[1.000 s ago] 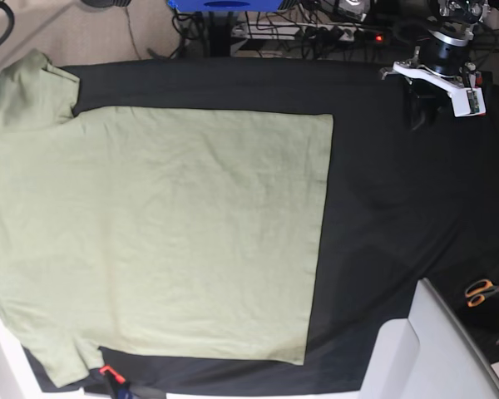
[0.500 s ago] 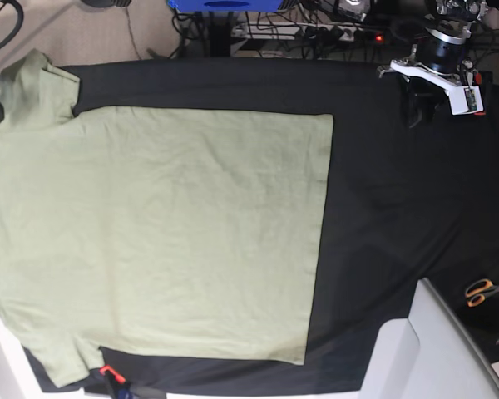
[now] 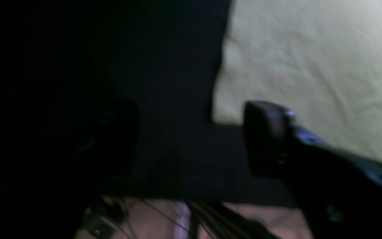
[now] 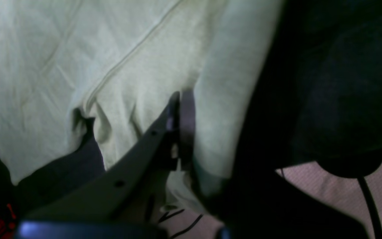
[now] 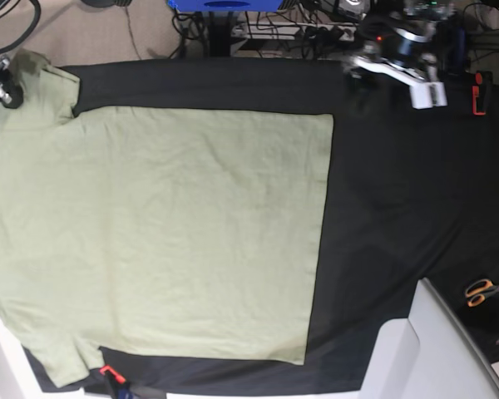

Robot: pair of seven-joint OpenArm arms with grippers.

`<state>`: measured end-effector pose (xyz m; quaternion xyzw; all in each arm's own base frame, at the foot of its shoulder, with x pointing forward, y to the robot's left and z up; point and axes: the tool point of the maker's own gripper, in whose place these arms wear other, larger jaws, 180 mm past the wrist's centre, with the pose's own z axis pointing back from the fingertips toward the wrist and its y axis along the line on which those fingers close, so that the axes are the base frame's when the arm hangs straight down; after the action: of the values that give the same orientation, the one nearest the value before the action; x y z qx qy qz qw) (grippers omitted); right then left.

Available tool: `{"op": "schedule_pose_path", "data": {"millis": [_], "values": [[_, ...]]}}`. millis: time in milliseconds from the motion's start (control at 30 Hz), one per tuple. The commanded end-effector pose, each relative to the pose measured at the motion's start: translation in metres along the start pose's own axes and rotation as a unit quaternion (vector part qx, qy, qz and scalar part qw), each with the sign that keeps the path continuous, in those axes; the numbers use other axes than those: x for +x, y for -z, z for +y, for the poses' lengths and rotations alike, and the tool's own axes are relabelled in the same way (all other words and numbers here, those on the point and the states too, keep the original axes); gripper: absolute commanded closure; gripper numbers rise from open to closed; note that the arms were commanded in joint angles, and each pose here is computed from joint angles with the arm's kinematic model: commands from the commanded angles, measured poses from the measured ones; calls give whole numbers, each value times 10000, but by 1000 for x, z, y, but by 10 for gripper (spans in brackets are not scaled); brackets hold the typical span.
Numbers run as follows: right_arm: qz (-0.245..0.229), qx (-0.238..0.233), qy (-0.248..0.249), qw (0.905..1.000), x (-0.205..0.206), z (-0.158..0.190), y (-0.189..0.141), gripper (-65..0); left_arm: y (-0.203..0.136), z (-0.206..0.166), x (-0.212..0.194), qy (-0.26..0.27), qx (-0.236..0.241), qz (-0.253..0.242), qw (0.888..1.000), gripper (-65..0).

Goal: Fold the T-shirt properly
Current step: 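Lower left gripper onto the green shirt's side edge and close it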

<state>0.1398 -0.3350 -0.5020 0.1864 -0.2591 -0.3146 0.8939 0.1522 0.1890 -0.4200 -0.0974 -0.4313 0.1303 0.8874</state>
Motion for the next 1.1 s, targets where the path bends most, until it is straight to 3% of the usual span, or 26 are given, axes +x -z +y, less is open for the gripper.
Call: {"op": "schedule_pose_path", "data": {"millis": [0,200,667,933,1067], "values": [[98,-126,-121,9998,3,-7,-6,-20,2,-4,-3,-15,-73,4,10000,-515],[116,-143,-137,9997,3,-8,-6,-6,27,-15,-43,-381,-87,398,9984,-510],[113,-148,-142,9997,4,-8,-7,-6,66,-34,-49,-843,-105,385,9956,-510],[113,-148,-142,9997,4,-8,-7,-6,78,-63,-64,-894,-383,600,9934,-510],[125,-151,-145,9997,3,-8,-7,-6,83,-71,-60,-1029,-413,527,9924,-481]]}}
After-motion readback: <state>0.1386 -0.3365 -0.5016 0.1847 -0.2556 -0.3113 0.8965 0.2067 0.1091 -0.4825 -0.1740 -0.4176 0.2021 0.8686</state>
